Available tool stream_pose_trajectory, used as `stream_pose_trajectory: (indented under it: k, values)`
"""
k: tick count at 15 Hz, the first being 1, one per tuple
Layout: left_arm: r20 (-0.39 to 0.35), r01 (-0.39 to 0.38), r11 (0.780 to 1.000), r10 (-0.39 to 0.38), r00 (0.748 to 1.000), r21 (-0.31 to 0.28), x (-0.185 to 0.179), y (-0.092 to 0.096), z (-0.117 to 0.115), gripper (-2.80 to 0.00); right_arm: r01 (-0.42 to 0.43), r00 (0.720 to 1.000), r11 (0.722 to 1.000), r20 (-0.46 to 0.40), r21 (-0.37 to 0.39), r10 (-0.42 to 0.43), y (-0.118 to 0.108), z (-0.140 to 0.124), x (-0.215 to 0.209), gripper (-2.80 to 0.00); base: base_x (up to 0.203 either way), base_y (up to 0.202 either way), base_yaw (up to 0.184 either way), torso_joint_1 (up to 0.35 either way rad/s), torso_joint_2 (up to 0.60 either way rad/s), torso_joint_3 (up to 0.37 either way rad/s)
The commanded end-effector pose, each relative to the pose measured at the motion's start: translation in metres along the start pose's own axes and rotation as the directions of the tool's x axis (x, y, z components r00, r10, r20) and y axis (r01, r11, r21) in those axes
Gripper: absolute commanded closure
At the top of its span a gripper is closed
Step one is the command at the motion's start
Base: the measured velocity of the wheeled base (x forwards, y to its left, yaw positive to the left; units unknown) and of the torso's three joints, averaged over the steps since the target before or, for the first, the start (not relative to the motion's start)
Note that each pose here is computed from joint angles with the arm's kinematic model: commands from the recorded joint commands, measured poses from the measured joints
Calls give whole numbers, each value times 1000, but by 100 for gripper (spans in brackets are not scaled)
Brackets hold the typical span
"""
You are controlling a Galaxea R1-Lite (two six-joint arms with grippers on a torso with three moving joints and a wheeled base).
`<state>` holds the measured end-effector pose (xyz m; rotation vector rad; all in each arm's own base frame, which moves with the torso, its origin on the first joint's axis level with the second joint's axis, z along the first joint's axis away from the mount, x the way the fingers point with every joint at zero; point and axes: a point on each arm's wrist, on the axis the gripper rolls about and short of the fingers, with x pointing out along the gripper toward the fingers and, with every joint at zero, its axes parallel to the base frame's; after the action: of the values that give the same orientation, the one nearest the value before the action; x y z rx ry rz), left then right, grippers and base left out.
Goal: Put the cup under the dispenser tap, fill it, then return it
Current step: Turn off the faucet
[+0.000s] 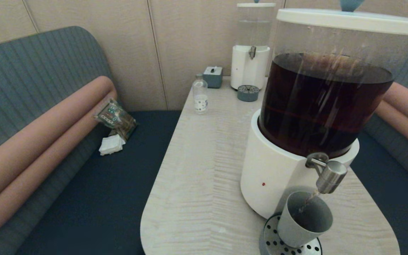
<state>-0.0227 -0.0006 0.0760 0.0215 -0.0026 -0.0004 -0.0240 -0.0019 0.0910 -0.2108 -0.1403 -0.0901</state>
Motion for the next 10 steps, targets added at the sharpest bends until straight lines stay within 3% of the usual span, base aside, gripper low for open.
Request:
stream_pose_trajectory:
  k: [1,3,10]
  values:
    - [1,0,1000,0,1000,0,0,0,0,0,-35,999,999,-28,14,36,2,-7,0,0,0,0,0,0,0,0]
    - [1,0,1000,0,1000,0,0,0,0,0,-85,995,996,-55,20,86,4,-10,-1,0,0,0,0,0,0,0]
    - [-1,0,1000,0,1000,0,0,0,0,0,-145,987,989,-69,-24,143,5,-11,-1,0,0,0,0,0,0,0]
